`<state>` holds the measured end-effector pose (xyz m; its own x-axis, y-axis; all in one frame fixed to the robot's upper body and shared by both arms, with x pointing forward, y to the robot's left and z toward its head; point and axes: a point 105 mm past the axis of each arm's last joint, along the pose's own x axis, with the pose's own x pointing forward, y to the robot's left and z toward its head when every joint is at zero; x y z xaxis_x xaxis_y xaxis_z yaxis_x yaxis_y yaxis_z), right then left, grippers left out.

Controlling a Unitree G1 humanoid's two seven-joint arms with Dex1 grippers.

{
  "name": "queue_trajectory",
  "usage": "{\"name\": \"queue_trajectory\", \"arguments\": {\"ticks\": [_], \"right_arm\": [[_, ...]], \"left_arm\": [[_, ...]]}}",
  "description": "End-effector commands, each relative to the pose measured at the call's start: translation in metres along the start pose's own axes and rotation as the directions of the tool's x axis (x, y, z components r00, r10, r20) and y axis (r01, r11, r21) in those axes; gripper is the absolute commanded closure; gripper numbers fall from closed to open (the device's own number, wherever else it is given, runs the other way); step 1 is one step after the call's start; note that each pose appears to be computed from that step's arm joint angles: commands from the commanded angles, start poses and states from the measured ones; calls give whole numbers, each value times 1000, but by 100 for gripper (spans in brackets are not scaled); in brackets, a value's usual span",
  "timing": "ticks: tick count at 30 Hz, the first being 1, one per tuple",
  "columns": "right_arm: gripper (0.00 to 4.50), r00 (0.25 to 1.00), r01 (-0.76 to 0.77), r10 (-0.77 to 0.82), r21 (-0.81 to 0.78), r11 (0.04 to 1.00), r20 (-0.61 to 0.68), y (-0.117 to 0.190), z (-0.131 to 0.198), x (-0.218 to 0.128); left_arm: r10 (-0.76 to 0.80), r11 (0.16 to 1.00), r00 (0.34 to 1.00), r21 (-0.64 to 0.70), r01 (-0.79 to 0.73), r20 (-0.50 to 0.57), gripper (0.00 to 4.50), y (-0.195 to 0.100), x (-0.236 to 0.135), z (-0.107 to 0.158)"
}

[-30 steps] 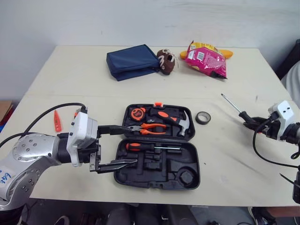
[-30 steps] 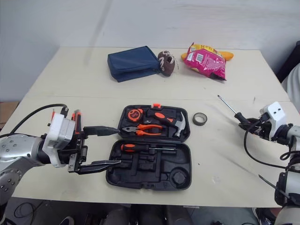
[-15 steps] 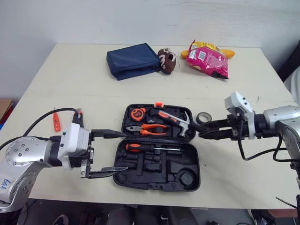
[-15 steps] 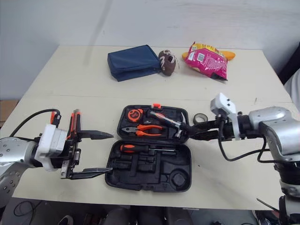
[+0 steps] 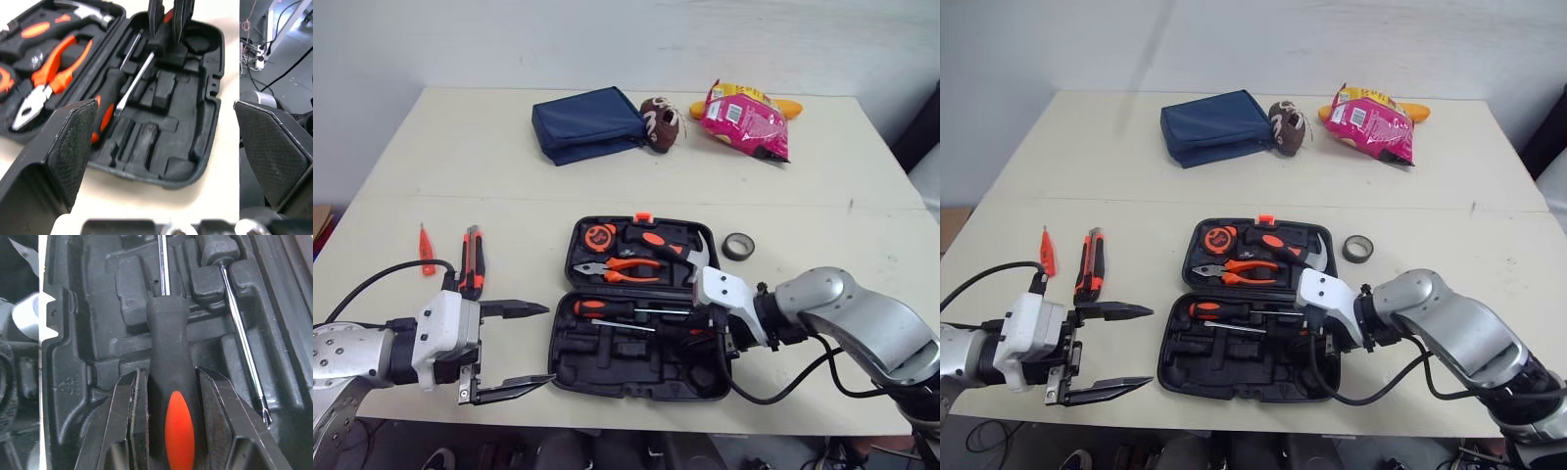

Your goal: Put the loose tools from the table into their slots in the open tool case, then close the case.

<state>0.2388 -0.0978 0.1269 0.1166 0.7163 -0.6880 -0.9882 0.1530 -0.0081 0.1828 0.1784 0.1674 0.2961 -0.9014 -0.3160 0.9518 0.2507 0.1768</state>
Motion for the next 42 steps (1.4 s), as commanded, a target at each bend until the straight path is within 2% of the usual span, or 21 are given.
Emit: {"name": "queue_trajectory", "arguments": {"ticks": [1,14,28,36,42], "right_arm": [[347,1000,16,-16,-92,996,7,-2,11,3],[347,999,18,-24,-158,987,-37,-14,10,0],[347,995,57,-65,-100,993,-74,-22,0,-3],[347,997,65,-66,-40,997,-37,-23,7,0],[347,995,56,-59,-45,997,-75,-22,1,-1]], "left_arm": [[4,1000,1000,15,-4,-8,0,-4,-5,5],[21,1000,1000,3,-21,-7,0,-3,-3,6],[20,1000,1000,-1,-20,8,0,-2,2,7],[16,1000,1000,-3,-16,14,0,-3,4,8],[20,1000,1000,-1,-20,14,0,-2,4,8]]}}
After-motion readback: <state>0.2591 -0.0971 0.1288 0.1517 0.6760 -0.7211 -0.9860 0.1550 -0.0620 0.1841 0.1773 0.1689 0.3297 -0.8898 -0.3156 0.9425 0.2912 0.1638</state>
